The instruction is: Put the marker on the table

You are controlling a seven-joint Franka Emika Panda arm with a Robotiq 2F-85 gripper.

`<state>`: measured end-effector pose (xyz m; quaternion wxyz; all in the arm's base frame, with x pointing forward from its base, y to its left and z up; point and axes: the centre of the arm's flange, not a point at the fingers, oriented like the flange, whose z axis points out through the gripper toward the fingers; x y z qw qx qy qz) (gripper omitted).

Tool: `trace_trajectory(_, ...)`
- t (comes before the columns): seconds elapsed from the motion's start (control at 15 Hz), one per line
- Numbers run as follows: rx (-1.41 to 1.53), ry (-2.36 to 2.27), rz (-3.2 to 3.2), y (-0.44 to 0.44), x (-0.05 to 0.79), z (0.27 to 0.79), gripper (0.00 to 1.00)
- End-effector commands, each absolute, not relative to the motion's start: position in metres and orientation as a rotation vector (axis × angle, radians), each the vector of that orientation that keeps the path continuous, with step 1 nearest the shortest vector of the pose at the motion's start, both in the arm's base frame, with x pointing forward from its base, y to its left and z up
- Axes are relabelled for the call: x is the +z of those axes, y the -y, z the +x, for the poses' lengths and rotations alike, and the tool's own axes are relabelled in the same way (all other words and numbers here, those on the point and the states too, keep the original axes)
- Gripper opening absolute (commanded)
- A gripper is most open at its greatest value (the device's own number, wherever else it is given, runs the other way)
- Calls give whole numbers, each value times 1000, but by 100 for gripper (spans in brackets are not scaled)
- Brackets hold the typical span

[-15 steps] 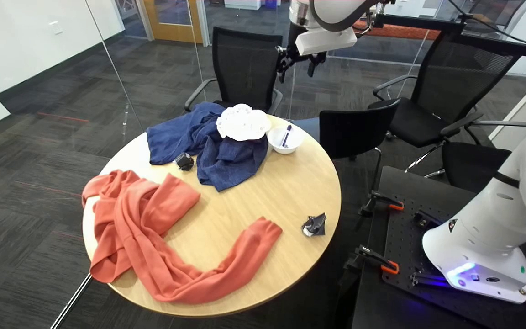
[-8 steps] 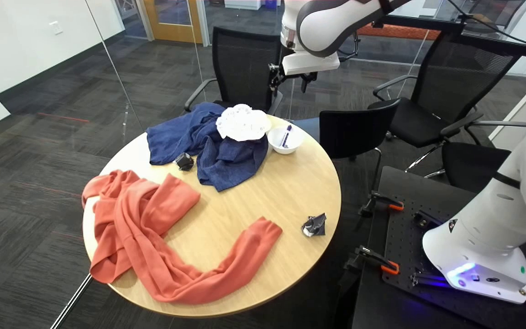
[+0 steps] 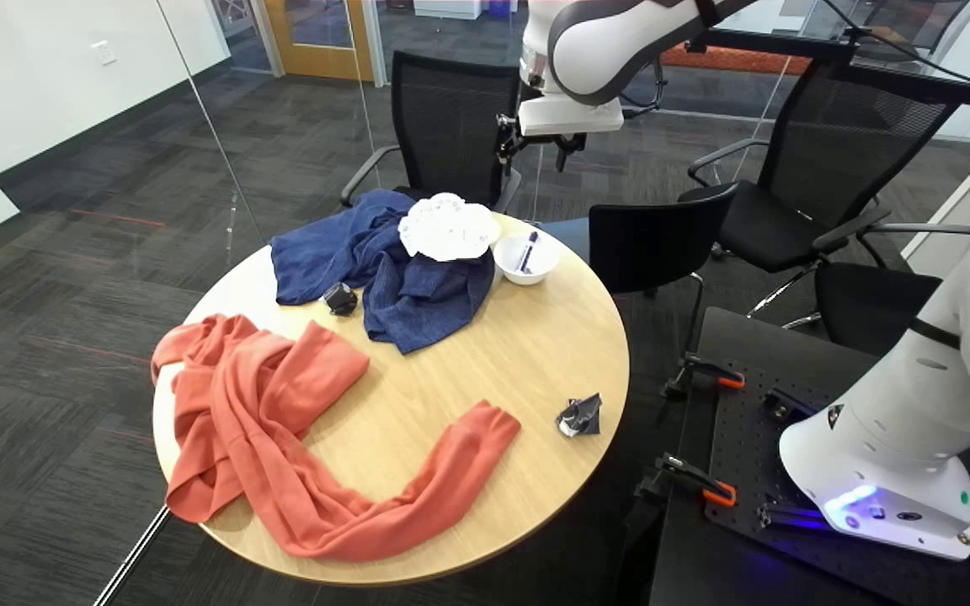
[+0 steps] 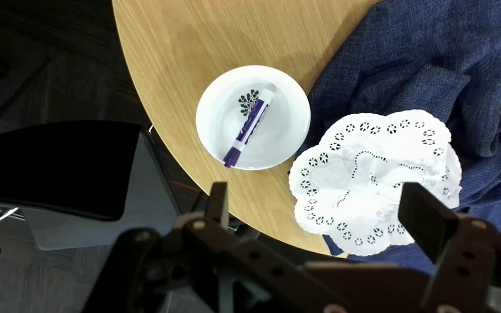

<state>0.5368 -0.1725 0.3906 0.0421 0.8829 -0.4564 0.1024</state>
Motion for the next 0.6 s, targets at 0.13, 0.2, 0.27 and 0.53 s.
trace_trajectory(0.13, 265, 1729, 2608, 202, 347, 558, 100)
trace_trajectory(0.2, 255, 1779, 2581, 209, 335, 561, 100)
trace_trajectory(0.27, 253, 1815, 2561, 214, 324, 563, 100)
trace_trajectory(0.53, 247, 1929, 2490, 234, 285, 572, 100)
